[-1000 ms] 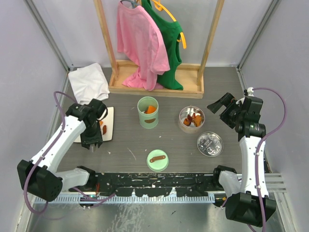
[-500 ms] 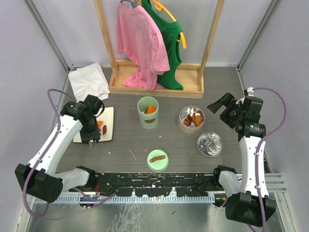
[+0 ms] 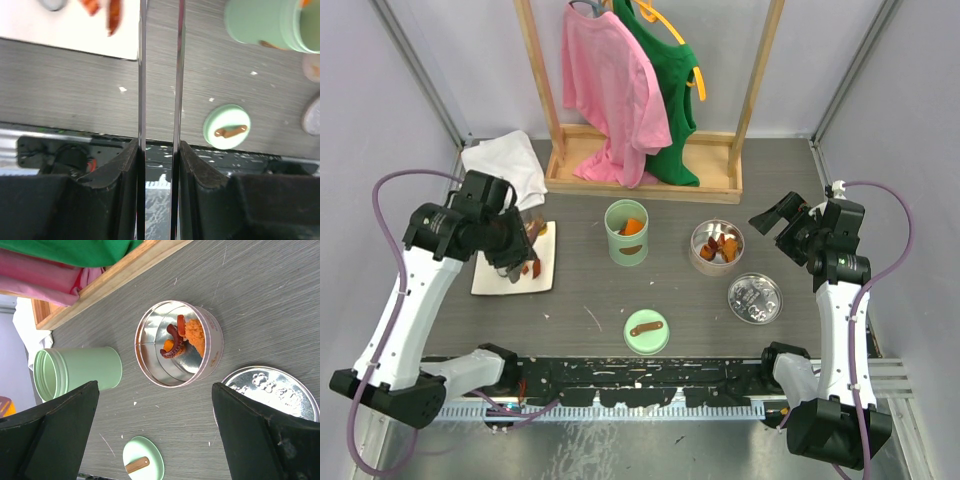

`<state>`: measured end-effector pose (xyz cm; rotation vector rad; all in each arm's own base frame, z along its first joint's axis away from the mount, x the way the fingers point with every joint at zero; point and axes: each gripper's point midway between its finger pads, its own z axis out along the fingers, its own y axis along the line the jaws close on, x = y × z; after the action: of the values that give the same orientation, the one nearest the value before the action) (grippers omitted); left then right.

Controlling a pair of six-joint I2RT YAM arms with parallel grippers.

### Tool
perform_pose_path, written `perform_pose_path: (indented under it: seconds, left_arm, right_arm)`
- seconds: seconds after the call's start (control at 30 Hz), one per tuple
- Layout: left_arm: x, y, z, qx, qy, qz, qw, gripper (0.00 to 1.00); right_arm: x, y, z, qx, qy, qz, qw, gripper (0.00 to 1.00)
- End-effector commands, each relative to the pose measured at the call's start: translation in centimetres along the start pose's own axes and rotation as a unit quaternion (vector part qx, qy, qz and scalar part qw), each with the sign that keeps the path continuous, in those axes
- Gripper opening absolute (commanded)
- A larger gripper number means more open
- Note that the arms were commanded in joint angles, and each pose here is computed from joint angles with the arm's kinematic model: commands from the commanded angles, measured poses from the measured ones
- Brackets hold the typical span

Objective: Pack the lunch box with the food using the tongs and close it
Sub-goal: Pick up the fake food from the plate, then place the fake food in the packing box.

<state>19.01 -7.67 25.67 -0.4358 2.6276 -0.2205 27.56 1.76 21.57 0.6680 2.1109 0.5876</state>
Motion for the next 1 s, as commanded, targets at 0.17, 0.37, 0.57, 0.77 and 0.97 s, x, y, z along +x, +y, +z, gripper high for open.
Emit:
perform_pose_path:
  seconds: [0.17, 0.37, 0.57, 0.77, 0.97]
  left_arm:
    - [-1.2, -14.8, -3.6, 0.237, -0.047, 0.081, 0.967, 0.14]
    - [2.7, -23.5, -1.9, 0.274, -0.017, 0.175, 0.946, 0.14]
    - [5.8, -28.9, 1.5, 0.264, -0.009, 0.248, 0.932, 0.13]
    - [6.6, -31.6, 4.9, 0.248, -0.005, 0.275, 0.929, 0.14]
    - [7.9, -33.2, 7.1, 0.237, 0.0, 0.3, 0.924, 0.16]
  right_arm:
    - [-1.4, 0.9, -0.6, -0.013, -0.028, -0.012, 0.999, 1.0]
    - [-1.7, 0.9, -1.0, -0.007, -0.036, -0.016, 0.999, 1.0]
    - [-2.2, 0.7, -1.6, 0.009, -0.048, -0.025, 0.998, 1.0]
    - [-2.8, 0.3, -2.0, 0.025, -0.057, -0.037, 0.997, 1.0]
    - [-2.7, 0.3, -1.9, 0.025, -0.056, -0.038, 0.997, 1.0]
